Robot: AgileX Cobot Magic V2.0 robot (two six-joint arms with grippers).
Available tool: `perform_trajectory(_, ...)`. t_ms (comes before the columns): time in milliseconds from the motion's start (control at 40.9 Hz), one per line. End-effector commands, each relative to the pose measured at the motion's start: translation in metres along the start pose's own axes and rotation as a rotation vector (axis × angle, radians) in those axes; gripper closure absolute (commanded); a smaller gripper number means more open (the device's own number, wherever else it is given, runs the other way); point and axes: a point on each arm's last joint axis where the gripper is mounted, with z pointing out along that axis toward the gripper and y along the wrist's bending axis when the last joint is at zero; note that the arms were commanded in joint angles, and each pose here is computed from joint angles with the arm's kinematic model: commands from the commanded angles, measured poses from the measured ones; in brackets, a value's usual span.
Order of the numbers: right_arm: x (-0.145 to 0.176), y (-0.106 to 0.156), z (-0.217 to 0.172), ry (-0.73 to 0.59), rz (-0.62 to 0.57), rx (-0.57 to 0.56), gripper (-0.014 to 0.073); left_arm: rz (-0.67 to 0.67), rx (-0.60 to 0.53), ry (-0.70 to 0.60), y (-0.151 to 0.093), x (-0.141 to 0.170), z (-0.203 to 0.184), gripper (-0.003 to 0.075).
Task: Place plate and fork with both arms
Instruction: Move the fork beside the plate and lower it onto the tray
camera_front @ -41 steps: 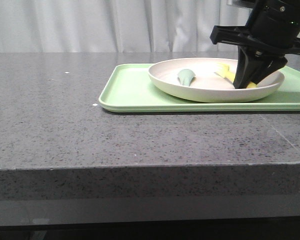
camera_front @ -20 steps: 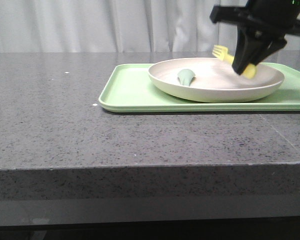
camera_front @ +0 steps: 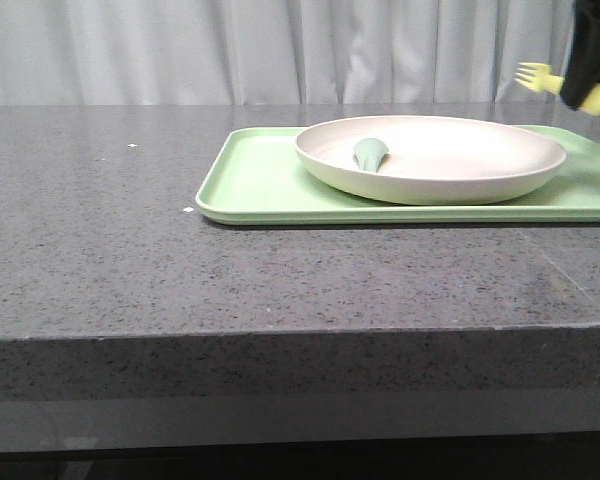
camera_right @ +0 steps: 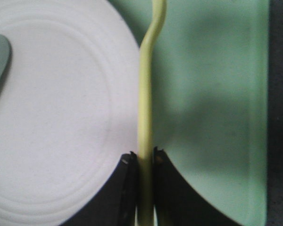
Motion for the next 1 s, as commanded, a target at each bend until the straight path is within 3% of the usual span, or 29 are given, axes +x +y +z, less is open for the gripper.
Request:
perform_trajectory(0, -0.006, -0.006, -0.026, -0.093, 0.001, -0.006, 0.0711, -0.013, 0.024, -0.105, -0.002, -0.015, -0.004, 0.0738)
perform_trajectory(367, 0.011, -0.022, 0.011, -0.007, 0.015, 0.023, 0.0711, -0.013, 0.024, -0.105, -0.002, -0.015, -0.004, 0.0738)
perform_trajectory(978, 0.003, -0.023, 0.015, -0.082, -0.021, 0.024, 0.0711, -0.013, 0.024, -0.105, -0.002, -0.015, -0.004, 0.0738)
